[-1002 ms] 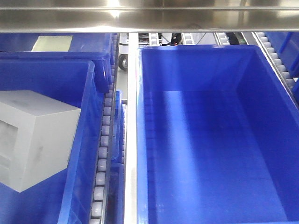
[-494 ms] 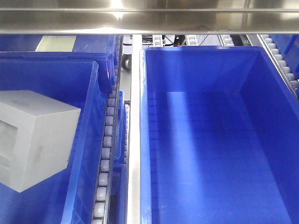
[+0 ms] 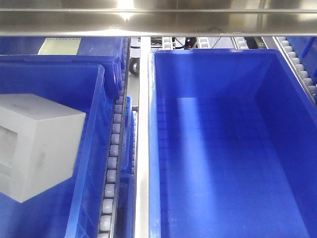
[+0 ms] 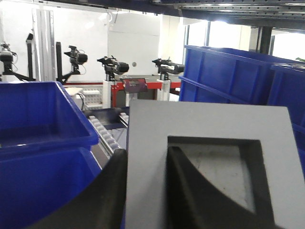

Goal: Sort gray base to blue bin
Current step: 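Swing the left arm over the blue bin and lower the block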

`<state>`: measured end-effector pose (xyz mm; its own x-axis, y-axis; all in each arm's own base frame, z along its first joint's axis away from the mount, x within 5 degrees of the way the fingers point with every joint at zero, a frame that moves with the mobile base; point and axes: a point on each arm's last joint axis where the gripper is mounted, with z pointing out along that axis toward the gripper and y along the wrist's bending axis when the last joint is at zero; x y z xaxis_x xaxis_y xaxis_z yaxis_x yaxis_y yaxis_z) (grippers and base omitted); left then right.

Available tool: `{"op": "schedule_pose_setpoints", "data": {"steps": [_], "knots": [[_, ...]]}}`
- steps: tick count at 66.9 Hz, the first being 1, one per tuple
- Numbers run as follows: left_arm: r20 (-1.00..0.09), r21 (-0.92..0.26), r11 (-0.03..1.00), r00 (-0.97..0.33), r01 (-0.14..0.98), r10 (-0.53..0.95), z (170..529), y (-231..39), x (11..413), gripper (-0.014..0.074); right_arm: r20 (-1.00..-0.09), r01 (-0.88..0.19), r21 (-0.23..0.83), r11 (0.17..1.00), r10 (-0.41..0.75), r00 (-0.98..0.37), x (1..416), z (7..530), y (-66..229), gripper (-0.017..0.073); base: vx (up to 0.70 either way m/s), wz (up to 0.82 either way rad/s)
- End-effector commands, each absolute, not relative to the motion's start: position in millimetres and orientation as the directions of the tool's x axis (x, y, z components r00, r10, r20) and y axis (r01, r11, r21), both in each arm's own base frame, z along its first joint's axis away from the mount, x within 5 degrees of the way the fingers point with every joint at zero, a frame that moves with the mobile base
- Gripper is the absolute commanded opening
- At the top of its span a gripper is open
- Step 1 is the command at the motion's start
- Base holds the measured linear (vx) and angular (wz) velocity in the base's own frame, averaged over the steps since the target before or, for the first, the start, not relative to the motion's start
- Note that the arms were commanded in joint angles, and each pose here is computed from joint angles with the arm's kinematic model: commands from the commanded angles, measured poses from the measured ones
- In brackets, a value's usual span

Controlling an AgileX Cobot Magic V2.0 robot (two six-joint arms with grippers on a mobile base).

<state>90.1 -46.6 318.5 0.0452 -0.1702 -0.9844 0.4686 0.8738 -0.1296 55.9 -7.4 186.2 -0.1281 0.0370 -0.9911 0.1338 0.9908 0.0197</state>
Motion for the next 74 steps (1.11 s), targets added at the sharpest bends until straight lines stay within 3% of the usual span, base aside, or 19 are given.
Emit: {"op": "schedule_pose_setpoints", "data": {"steps": [1, 21, 39, 45, 54, 61, 74], "knots": [[-0.964, -0.154, 0.846, 0.108, 0.511, -0.241, 340.1, -54.9, 98.0, 0.0002, -0.995, 0.139, 0.000, 0.990, 0.014, -0.102, 57.6, 188.9, -8.1, -0.0005, 0.00, 0.00], [-0.980, -0.156, 0.724, -0.013, 0.672, -0.199, 351.6, -127.2, 140.9, 0.0002, -0.995, 0.139, 0.000, 0.990, 0.014, -0.102, 57.6, 188.9, -8.1, -0.0005, 0.00, 0.00], [-0.988, -0.155, 0.583, -0.110, 0.797, -0.112, 336.1, -242.3, 175.2, 0.0002, -0.995, 0.139, 0.000, 0.990, 0.014, -0.102, 57.6, 188.9, -8.1, -0.0005, 0.00, 0.00], [-0.986, -0.164, 0.573, -0.139, 0.803, -0.088, 328.7, -278.5, 193.9, 0.0002, -0.995, 0.139, 0.000, 0.990, 0.014, -0.102, 57.6, 188.9, -8.1, -0.0005, 0.00, 0.00], [-0.954, -0.264, 0.585, -0.298, 0.767, -0.040, 303.3, -328.0, 226.6, 0.0004, -0.995, 0.139, 0.000, 0.990, 0.014, -0.102, 57.6, 188.9, -8.1, -0.0005, 0.00, 0.00], [-0.929, -0.272, 0.604, -0.369, 0.749, 0.039, 282.4, -359.9, 246.1, 0.0004, -0.995, 0.139, 0.000, 0.990, 0.014, -0.102, 57.6, 188.9, -8.1, -0.0005, 0.00, 0.00], [-0.878, -0.257, 0.632, -0.449, 0.731, 0.163, 258.2, -388.0, 263.8, 0.0016, -0.995, 0.139, 0.000, 0.990, 0.014, -0.102, 57.6, 188.9, -8.1, -0.0005, 0.00, 0.00]]}}
